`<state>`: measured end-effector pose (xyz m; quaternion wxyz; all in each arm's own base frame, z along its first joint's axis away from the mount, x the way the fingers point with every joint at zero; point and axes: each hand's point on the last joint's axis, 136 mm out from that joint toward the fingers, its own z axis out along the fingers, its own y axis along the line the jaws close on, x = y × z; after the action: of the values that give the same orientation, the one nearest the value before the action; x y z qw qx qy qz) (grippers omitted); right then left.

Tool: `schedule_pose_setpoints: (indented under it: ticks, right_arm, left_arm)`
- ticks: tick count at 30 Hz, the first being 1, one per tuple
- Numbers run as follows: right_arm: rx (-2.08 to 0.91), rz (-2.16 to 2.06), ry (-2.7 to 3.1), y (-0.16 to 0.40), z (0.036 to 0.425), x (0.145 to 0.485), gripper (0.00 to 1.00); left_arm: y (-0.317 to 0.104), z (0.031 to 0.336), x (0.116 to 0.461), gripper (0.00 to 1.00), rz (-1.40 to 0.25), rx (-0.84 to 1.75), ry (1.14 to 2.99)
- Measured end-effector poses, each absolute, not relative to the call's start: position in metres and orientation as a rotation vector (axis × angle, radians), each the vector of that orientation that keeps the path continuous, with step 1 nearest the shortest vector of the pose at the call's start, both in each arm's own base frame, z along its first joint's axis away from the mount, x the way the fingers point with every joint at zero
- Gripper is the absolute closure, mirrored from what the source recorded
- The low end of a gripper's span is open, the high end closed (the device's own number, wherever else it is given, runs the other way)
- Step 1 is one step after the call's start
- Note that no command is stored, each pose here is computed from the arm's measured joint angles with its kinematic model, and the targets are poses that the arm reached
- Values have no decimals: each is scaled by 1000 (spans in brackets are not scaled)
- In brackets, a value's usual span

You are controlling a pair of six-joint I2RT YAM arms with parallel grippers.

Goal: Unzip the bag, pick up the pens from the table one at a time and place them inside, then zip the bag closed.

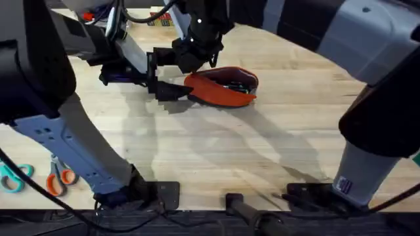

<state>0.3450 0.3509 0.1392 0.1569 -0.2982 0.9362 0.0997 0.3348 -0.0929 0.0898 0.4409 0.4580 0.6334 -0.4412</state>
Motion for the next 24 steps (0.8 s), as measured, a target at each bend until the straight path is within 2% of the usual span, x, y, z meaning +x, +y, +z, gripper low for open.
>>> schedule_pose_setpoints:
  ticks: [3, 5, 8, 9, 10, 24]
  right_arm:
    - [-853, 285, 2679, 351, 139, 345, 970]
    - [-853, 285, 2679, 351, 139, 345, 970]
    - [-852, 287, 2676, 352, 140, 346, 970]
    - [-850, 285, 2672, 352, 140, 347, 970]
    - [-849, 284, 2672, 351, 140, 347, 970]
    - [-846, 280, 2677, 350, 139, 347, 970]
  left_arm:
    - [-93, 90, 335, 7, -1097, 1134, 1570]
    - [-93, 90, 335, 260, -1103, 1128, 1576]
    - [-93, 90, 334, 754, -1107, 1127, 1578]
    - [-95, 91, 333, 886, -1114, 1127, 1580]
    - [-96, 90, 333, 938, -1113, 1131, 1576]
    - [-97, 91, 333, 959, -1112, 1134, 1573]
